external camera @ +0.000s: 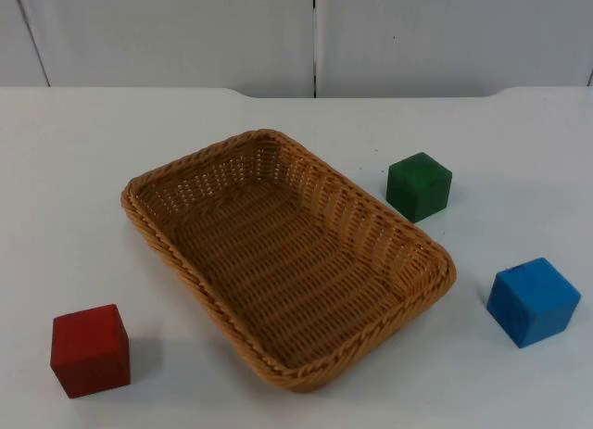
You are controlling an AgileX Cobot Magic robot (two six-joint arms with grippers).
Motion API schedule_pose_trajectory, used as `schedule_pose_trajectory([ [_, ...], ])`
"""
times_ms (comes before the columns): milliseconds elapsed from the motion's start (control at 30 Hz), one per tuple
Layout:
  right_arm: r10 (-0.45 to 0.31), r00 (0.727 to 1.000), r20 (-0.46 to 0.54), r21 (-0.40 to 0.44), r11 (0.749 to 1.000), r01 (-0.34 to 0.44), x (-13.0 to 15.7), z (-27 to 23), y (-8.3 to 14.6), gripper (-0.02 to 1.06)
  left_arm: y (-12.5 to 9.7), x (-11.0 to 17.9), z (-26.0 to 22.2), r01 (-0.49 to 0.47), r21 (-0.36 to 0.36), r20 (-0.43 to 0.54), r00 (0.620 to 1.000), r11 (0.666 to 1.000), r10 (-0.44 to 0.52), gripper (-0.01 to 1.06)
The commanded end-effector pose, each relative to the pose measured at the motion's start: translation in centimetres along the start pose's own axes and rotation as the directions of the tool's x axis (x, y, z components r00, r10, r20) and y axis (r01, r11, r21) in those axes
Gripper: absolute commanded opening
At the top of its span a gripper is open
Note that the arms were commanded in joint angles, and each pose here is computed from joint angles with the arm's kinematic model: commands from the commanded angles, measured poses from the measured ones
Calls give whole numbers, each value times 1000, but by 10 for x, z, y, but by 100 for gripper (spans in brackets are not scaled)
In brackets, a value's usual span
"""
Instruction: Pick up one cube with each hand and place exactly two cubes into the same basket, leaving the remaining cube outside.
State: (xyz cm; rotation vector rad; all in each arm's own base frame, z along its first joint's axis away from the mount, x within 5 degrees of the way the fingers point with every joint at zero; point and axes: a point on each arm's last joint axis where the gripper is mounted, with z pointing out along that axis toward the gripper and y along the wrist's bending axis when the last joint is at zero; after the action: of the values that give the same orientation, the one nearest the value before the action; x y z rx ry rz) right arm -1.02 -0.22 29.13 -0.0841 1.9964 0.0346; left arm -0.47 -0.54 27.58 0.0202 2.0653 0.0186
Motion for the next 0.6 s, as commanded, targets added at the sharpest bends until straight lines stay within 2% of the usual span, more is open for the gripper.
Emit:
schedule_pose_trajectory([
  [0, -14, 1000, 22, 3, 1000, 14, -7, -2, 0, 105, -1, -3, -3, 20, 9, 23, 1000, 1000, -20, 105],
  [567, -16, 998, -55, 0, 1000, 17, -57, 26, 0, 105, 1, -51, -14, 23, 7, 57, 998, 1000, -23, 105],
])
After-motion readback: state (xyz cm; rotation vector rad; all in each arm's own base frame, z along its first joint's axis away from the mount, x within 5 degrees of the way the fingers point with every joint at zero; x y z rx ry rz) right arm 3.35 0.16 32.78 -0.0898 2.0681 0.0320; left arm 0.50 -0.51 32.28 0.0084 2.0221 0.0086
